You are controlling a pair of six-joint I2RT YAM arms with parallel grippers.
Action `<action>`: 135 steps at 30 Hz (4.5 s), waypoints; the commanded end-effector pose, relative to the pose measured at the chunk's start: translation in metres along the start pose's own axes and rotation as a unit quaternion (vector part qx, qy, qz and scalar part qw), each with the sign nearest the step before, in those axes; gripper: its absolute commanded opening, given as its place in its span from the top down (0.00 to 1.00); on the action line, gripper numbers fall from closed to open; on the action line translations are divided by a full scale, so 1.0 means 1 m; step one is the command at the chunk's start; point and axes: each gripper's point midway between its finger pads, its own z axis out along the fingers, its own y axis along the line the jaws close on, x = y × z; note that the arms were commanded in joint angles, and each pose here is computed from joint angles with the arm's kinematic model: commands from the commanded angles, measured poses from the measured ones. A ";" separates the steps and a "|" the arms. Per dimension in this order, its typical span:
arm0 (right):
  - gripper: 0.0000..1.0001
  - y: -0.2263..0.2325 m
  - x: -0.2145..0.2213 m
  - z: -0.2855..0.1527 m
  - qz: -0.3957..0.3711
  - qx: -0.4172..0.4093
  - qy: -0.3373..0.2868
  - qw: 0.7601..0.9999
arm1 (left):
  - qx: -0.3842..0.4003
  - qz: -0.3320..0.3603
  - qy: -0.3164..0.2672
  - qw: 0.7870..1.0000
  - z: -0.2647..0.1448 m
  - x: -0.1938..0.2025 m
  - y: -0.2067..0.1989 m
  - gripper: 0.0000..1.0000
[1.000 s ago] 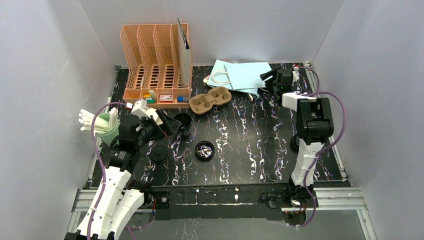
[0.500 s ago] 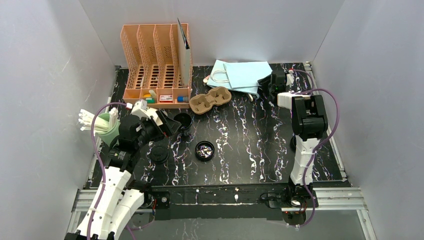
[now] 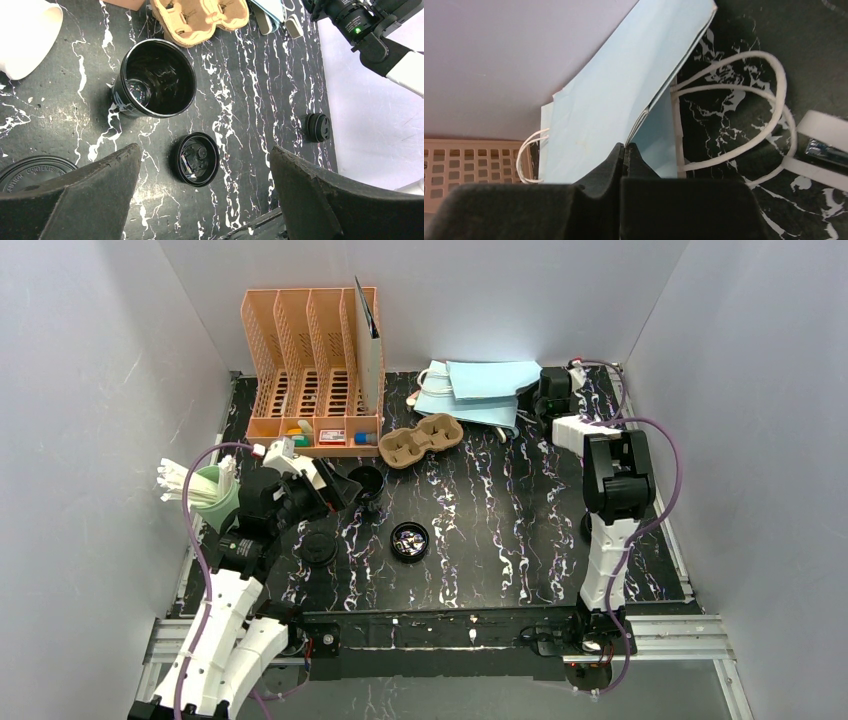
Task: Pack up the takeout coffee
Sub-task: Open the takeout bag at the center of the board.
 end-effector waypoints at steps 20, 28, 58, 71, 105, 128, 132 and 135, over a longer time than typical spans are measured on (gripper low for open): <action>0.99 0.146 -0.076 -0.328 -0.146 -0.278 0.010 0.949 | 0.067 -0.004 0.006 0.998 -0.014 0.003 -0.027 0.10; 0.99 0.109 -0.020 -0.413 -0.115 -0.273 0.147 0.944 | 0.125 -0.049 0.008 0.991 -0.018 0.015 -0.043 0.11; 0.99 0.035 0.002 -0.380 -0.010 0.024 0.256 0.966 | 0.199 0.395 0.100 0.891 0.014 0.140 -0.177 0.35; 0.99 0.045 0.006 -0.388 0.008 0.007 0.276 0.961 | 0.142 0.510 0.055 0.847 0.025 0.168 -0.185 0.40; 0.02 0.113 -0.027 -0.408 -0.188 -0.222 0.208 0.934 | 0.194 0.174 0.098 0.960 0.009 0.082 -0.261 1.00; 0.10 0.067 0.015 -0.455 -0.229 -0.275 0.205 0.911 | 0.129 0.205 0.101 0.965 0.058 0.037 -0.317 1.00; 0.02 0.049 -0.005 -0.447 -0.227 -0.216 0.128 0.941 | 0.116 0.202 0.093 0.968 0.059 0.023 -0.317 1.00; 0.02 0.026 -0.021 -0.440 -0.220 -0.151 0.074 0.961 | 0.109 0.193 0.074 0.972 0.054 0.004 -0.315 1.00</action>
